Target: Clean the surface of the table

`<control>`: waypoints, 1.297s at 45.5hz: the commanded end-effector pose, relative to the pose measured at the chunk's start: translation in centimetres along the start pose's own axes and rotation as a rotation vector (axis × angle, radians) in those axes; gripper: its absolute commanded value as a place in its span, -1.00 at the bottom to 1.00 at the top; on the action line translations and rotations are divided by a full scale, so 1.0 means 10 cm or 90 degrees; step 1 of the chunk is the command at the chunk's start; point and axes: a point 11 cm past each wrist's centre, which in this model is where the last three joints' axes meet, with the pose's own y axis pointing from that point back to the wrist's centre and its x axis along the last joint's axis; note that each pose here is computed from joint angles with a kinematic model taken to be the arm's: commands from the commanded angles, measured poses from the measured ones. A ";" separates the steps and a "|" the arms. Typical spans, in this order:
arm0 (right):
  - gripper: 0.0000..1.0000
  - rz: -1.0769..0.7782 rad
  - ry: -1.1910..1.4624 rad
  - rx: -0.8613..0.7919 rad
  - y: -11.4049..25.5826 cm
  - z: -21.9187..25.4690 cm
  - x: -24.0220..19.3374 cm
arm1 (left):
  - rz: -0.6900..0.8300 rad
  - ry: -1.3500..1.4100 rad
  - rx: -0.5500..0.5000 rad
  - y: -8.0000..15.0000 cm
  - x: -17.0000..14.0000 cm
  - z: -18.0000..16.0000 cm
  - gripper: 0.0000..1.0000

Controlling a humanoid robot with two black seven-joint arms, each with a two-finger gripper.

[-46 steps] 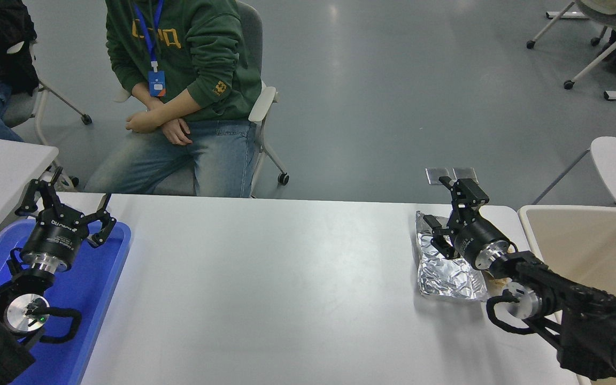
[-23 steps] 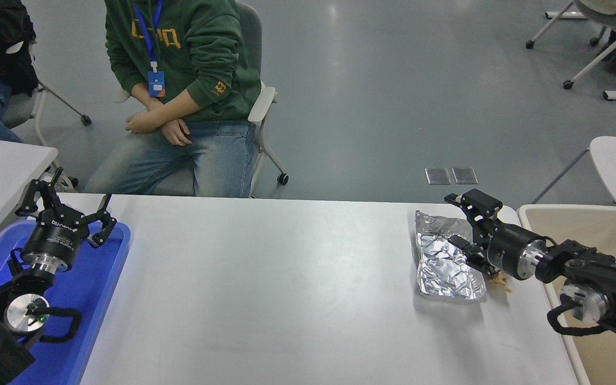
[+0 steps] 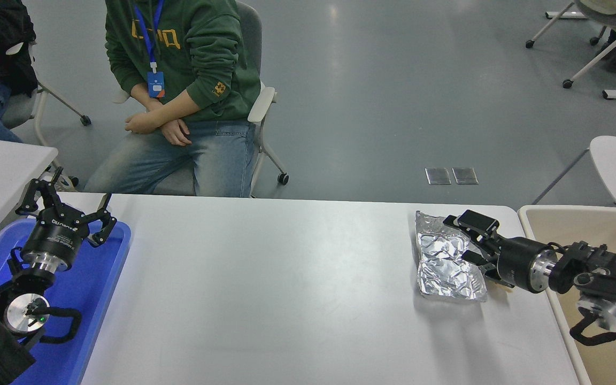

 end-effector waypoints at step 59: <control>0.98 -0.120 0.315 -0.150 -0.16 0.62 -0.11 | 0.000 0.000 0.000 0.00 0.00 0.00 1.00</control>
